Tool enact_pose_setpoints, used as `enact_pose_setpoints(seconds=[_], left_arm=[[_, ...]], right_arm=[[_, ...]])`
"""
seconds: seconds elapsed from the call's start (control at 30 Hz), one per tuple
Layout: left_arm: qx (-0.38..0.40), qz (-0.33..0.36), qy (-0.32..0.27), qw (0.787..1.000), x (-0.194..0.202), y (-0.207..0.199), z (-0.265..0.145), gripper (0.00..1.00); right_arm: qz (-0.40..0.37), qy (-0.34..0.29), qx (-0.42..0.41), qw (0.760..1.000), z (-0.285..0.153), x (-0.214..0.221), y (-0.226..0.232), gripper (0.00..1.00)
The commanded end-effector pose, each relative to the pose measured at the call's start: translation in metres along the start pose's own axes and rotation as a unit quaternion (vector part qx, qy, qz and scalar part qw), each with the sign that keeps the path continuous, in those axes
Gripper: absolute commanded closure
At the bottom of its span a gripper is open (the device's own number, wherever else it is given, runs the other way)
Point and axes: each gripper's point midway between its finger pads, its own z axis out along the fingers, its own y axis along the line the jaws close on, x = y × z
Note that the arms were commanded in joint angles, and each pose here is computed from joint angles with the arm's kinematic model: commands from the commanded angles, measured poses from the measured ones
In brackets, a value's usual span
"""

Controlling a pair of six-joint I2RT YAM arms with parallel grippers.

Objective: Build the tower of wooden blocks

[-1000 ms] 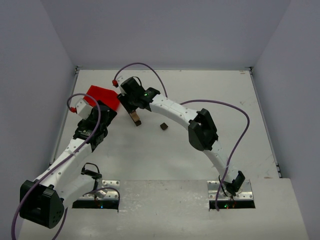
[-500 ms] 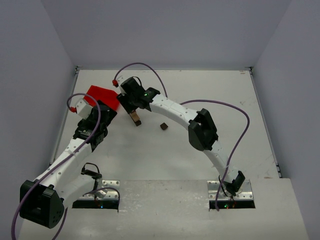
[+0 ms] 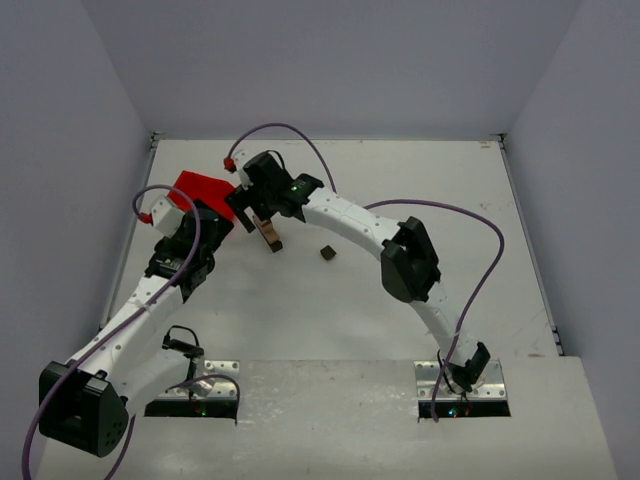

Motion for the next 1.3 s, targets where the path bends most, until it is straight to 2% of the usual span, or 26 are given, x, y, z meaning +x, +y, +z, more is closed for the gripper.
enact_pose_setpoints(seconds=[0.0,0.17,0.23,0.3,0.43,0.5,0.53,0.63,0.67,0.7,0.73,0.77,0.9,1.07,1.27], left_arm=[[0.021,-0.026,-0.022,0.999,-0.024,-0.019,-0.007,0.0],[0.006,-0.018,-0.011,1.0,-0.024,-0.024,-0.004,0.0],[0.007,-0.012,-0.004,1.0,-0.02,-0.026,-0.001,0.0],[0.019,-0.003,0.009,1.0,-0.014,-0.033,0.002,0.0],[0.043,0.013,0.037,0.998,-0.002,-0.046,0.007,0.0],[0.073,0.017,0.057,0.996,0.006,-0.058,0.007,0.0],[0.081,0.017,0.056,0.995,0.006,-0.061,0.007,0.0],[0.098,0.018,0.063,0.993,0.012,-0.07,0.014,0.02],[0.088,0.02,0.065,0.994,0.012,-0.069,0.018,0.1],[0.074,0.023,0.066,0.995,0.013,-0.066,0.022,0.23],[0.052,0.029,0.068,0.996,0.014,-0.059,0.026,0.46],[0.04,0.028,0.07,0.996,0.016,-0.055,0.029,0.59],[0.029,0.027,0.086,0.996,0.028,-0.051,0.035,1.0],[0.068,0.042,0.11,0.991,0.046,-0.061,0.041,1.0],[0.075,0.071,0.136,0.985,0.063,-0.071,0.058,1.0]], right_arm=[[0.006,-0.094,0.004,0.996,-0.063,-0.067,-0.003,0.01],[0.038,-0.133,0.055,0.989,-0.115,-0.079,-0.039,0.01],[0.05,-0.123,0.063,0.989,-0.122,-0.059,-0.054,0.01],[0.063,-0.148,0.071,0.984,-0.146,-0.06,-0.067,0.01],[0.103,-0.143,0.105,0.979,-0.17,-0.014,-0.102,0.01],[0.129,-0.115,0.121,0.977,-0.17,0.033,-0.115,0.01],[0.135,-0.129,0.126,0.974,-0.179,0.031,-0.121,0.01],[0.158,-0.107,0.15,0.97,-0.183,0.079,-0.13,0.01],[0.162,-0.103,0.16,0.968,-0.186,0.091,-0.133,0.01],[0.165,-0.098,0.167,0.967,-0.188,0.1,-0.135,0.01],[0.167,-0.093,0.173,0.966,-0.189,0.108,-0.136,0.01],[0.169,-0.09,0.182,0.964,-0.191,0.113,-0.139,0.01],[0.176,-0.079,0.199,0.961,-0.191,0.128,-0.145,0.01],[0.178,-0.071,0.193,0.962,-0.183,0.136,-0.144,0.01],[0.171,-0.058,0.181,0.967,-0.174,0.144,-0.14,0.01]])
